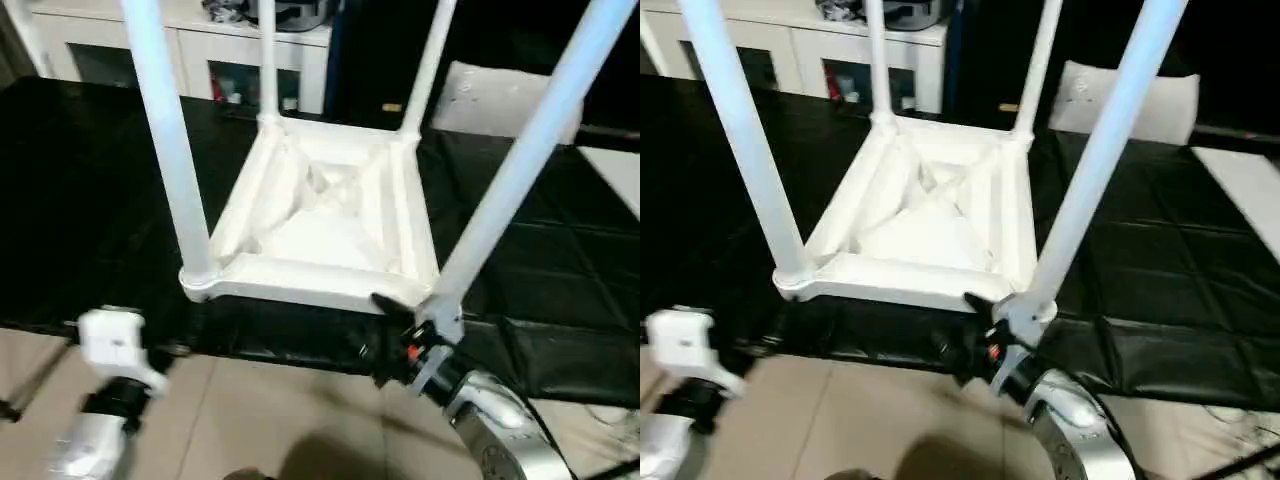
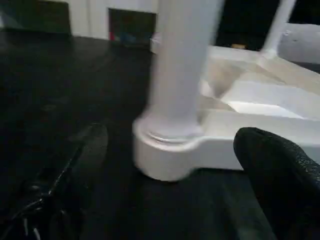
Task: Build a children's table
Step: Rotate leg to tighten, then flip table
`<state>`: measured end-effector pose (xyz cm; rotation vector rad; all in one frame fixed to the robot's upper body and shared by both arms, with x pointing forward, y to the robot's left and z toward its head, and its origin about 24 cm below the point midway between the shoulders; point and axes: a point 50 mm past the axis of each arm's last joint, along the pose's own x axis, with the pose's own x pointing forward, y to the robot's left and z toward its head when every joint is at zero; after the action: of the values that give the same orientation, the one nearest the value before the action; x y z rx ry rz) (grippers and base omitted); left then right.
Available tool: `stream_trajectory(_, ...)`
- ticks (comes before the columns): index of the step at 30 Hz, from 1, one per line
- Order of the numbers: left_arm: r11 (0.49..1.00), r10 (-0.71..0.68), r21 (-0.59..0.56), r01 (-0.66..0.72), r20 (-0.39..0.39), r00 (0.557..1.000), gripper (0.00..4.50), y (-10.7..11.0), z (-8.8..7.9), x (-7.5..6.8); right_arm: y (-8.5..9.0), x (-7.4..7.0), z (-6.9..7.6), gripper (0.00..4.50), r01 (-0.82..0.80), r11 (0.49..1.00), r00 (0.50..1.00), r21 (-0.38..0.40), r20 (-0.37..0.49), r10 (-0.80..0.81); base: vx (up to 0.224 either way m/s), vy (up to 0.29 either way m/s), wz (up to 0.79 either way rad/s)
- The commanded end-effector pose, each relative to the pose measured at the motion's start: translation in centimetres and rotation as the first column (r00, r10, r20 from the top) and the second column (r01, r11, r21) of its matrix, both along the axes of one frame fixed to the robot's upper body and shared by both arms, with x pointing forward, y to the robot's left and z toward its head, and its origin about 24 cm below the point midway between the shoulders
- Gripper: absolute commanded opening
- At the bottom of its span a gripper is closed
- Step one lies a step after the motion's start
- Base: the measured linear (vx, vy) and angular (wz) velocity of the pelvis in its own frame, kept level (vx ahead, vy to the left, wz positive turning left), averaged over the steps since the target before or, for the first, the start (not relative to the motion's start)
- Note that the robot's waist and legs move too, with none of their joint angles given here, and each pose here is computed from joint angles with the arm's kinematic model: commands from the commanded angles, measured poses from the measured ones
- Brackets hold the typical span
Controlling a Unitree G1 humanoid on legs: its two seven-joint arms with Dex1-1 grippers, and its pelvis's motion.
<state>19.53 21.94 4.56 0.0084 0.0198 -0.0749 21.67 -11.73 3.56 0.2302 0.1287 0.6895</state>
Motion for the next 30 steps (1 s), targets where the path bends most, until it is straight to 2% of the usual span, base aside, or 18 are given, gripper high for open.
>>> stream_trajectory(1, 1.0, -0.019, 0.001, 0.019, 0.025, 1.0, 4.47, -0.3, 0.7, 0.4, -1.1, 0.9, 0.7, 4.5, 0.067, 0.998, 0.997, -0.016, 0.044, -0.067, -0.055, 0.041, -0.07)
stream_trajectory(4, 0.994, -0.11, 0.007, 0.11, 0.029, 0.993, 4.47, -1.0, 1.0, 1.1, -2.4, 2.0, 0.8, 4.5, 0.166, 0.984, 0.984, -0.061, 0.069, -0.161, -0.059, 0.032, -0.05)
stream_trajectory(7, 0.99, -0.143, 0.017, 0.142, 0.028, 0.989, 4.47, -1.1, 1.1, 1.6, -3.2, 2.5, 0.9, 4.5, 0.227, 0.971, 0.972, -0.08, 0.083, -0.22, -0.083, 0.012, 0.01)
stream_trajectory(10, 0.981, -0.193, 0.023, 0.192, 0.042, 0.98, 4.47, -1.4, 1.9, 3.1, -4.9, 3.1, 1.0, 4.5, 0.343, 0.935, 0.937, -0.091, 0.101, -0.334, -0.053, -0.036, 0.22)
stream_trajectory(12, 0.978, -0.205, 0.047, 0.203, 0.043, 0.978, 4.47, -1.5, 2.2, 3.9, -5.4, 3.2, 0.9, 4.5, 0.373, 0.922, 0.926, -0.108, 0.102, -0.363, 0.077, -0.061, 0.12)
stream_trajectory(17, 0.977, -0.213, 0.035, 0.212, 0.053, 0.976, 4.47, -2.0, 2.8, 5.0, -5.0, 2.9, 0.9, 4.5, 0.322, 0.94, 0.945, -0.109, 0.097, -0.313, -0.062, 0.05, 0.0)
stream_trajectory(24, 0.977, -0.21, 0.038, 0.208, 0.055, 0.976, 4.47, -2.8, 3.0, 5.8, -3.0, 2.0, 0.6, 4.5, 0.211, 0.973, 0.976, -0.098, 0.07, -0.204, -0.027, -0.058, -0.02)
stream_trajectory(28, 0.992, -0.119, 0.055, 0.115, 0.078, 0.99, 4.47, -2.4, 3.3, 6.8, -1.5, 1.4, 0.2, 4.5, 0.105, 0.989, 0.994, -0.107, 0.05, -0.1, 0.015, -0.08, 0.05)
stream_trajectory(30, 0.993, -0.107, 0.061, 0.102, 0.076, 0.991, 4.47, -2.4, 3.3, 6.7, -1.3, 1.3, 0.3, 4.5, 0.08, 0.992, 0.996, -0.102, 0.047, -0.076, 0.01, -0.033, 0.02)
